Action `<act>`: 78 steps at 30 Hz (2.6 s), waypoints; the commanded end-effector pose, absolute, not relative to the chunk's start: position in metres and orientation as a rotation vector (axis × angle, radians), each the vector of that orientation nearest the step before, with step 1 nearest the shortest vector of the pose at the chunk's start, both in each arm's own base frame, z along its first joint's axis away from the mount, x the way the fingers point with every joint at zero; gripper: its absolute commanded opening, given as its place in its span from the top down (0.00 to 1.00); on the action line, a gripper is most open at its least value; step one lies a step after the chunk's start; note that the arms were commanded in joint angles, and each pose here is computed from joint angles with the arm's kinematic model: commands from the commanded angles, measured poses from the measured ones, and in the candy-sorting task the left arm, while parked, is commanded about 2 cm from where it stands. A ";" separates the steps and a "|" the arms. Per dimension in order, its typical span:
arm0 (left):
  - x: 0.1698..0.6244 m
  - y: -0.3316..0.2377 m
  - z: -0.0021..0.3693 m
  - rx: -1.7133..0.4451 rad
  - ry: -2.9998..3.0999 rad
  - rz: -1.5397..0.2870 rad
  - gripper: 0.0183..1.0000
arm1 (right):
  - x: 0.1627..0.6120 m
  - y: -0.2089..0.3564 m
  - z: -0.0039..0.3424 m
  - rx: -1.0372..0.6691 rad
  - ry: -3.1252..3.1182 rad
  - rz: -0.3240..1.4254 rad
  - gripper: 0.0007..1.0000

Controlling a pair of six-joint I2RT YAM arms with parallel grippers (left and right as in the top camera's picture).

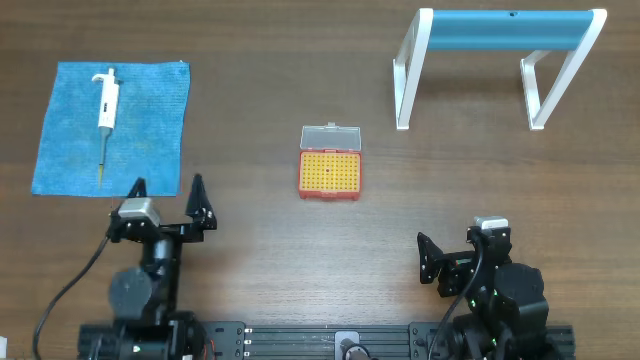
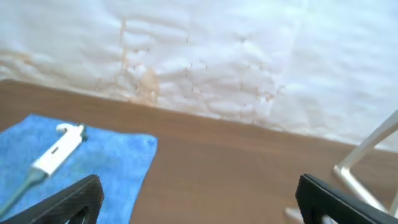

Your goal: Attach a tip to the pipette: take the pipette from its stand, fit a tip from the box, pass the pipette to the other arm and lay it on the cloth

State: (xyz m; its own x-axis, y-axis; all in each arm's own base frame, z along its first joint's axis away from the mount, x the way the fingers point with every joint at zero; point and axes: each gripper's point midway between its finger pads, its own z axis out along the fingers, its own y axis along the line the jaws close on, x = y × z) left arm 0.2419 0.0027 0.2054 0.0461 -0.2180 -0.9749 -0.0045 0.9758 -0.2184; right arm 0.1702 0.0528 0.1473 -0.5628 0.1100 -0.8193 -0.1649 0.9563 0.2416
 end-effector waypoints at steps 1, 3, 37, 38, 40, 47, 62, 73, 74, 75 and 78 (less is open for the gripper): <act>0.246 -0.016 0.173 -0.084 1.582 -0.232 0.00 | 0.171 0.052 0.149 -0.023 2.128 0.360 0.03; 0.246 -0.011 0.173 -0.106 1.579 -0.209 0.00 | 0.171 0.052 0.149 -0.023 2.128 0.360 0.03; 0.246 -0.009 0.156 -0.125 1.645 -0.197 0.00 | 0.246 -0.012 0.158 0.025 1.639 -0.036 0.03; 0.246 -0.009 0.156 -0.125 1.645 -0.197 0.00 | 0.246 -0.012 0.158 0.025 1.639 -0.036 0.03; 0.246 -0.009 0.156 -0.125 1.645 -0.197 0.00 | 0.246 -0.012 0.158 0.025 1.638 -0.036 0.03; 0.246 -0.009 0.156 -0.125 1.645 -0.197 0.00 | 0.246 -0.013 0.158 0.029 1.638 -0.040 0.03; 0.246 -0.009 0.156 -0.125 1.645 -0.197 0.00 | 0.246 -0.015 0.158 0.033 1.638 -0.044 0.03; 0.246 -0.009 0.156 -0.125 1.645 -0.197 0.00 | 0.246 -0.015 0.158 0.033 1.638 -0.044 0.03; 0.246 -0.009 0.156 -0.125 1.645 -0.197 0.00 | 0.246 -0.015 0.158 0.033 1.639 -0.044 0.03; 0.246 -0.009 0.156 -0.125 1.645 -0.197 0.00 | 0.246 -0.015 0.158 0.033 1.638 -0.044 0.03; 0.246 -0.009 0.156 -0.125 1.645 -0.197 0.00 | 0.246 -0.015 0.158 0.033 1.638 -0.044 0.03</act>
State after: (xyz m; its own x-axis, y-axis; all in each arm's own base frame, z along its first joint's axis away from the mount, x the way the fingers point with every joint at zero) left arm 0.2463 -0.0087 0.1572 -0.0846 -0.2111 -0.9738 0.0354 0.9761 -0.2146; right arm 0.2459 -0.0154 0.1587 -0.0677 0.0084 -0.9977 0.0563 0.9984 0.0046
